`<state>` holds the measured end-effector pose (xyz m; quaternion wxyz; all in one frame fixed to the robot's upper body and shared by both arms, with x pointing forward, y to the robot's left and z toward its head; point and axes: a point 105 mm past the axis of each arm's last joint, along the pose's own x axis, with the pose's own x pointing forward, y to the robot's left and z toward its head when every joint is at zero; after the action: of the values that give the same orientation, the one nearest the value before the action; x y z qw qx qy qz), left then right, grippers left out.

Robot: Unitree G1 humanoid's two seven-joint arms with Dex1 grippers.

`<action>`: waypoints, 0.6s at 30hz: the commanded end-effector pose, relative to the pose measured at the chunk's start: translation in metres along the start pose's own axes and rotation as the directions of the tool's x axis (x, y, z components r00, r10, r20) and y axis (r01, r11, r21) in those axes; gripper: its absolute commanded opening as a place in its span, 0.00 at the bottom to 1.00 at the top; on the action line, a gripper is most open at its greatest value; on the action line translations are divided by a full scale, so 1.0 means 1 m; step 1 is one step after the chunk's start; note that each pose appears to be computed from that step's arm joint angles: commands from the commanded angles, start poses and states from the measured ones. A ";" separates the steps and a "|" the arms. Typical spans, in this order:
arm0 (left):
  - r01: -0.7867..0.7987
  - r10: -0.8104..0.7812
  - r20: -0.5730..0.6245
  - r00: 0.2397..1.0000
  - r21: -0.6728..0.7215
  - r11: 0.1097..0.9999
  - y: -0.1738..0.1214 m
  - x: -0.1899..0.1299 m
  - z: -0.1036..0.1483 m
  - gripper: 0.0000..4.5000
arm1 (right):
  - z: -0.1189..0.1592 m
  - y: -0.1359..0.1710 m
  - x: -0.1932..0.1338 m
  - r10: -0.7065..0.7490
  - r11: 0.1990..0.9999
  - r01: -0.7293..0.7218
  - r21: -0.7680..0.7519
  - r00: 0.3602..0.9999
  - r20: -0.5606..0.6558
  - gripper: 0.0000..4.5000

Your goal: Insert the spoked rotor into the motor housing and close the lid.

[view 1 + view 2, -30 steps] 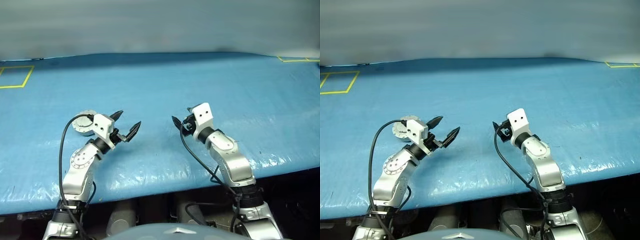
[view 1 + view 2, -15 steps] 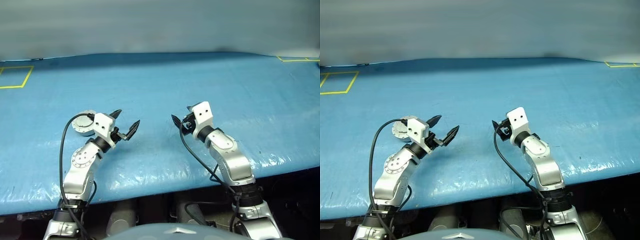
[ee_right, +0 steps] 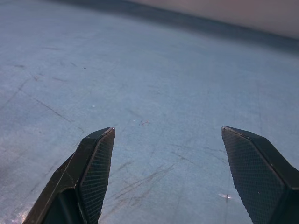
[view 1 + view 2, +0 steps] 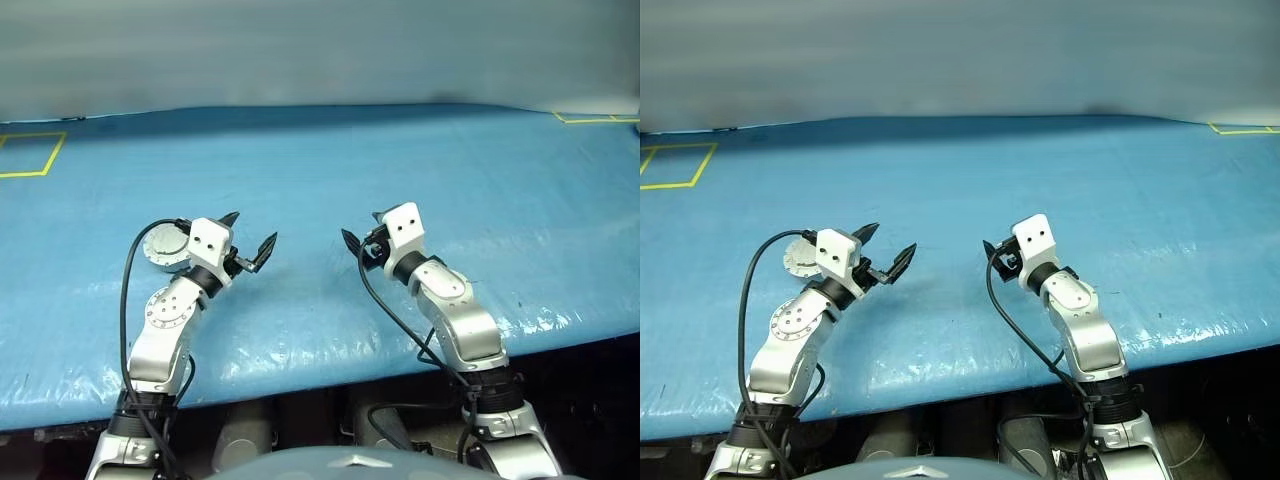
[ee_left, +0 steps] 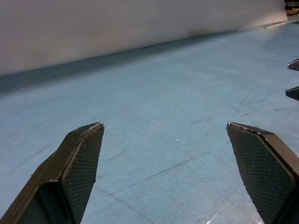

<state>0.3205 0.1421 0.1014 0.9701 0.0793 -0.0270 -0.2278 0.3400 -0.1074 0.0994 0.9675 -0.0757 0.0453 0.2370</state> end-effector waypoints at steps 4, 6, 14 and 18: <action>-0.007 0.005 0.060 0.998 0.031 0.999 -0.002 0.003 0.020 1.00 | 0.013 -0.005 -0.002 -0.011 1.000 0.011 -0.007 0.999 0.050 0.85; -0.013 0.012 0.053 0.999 0.023 1.000 -0.001 0.002 0.019 1.00 | 0.014 -0.004 -0.001 -0.006 1.000 0.007 -0.010 0.999 0.051 0.85; -0.010 0.010 0.044 0.999 0.017 1.000 0.000 0.002 0.018 1.00 | 0.013 -0.001 0.000 0.002 1.000 -0.002 -0.008 0.999 0.047 0.85; 0.001 -0.002 0.035 0.999 0.009 1.000 -0.003 0.001 0.014 1.00 | 0.014 -0.002 -0.002 -0.004 1.000 0.005 -0.010 0.999 0.051 0.85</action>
<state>0.3207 0.1423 0.1012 0.9719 0.0766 -0.0185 -0.2218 0.3396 -0.1068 0.0990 0.9668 -0.0755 0.0460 0.2396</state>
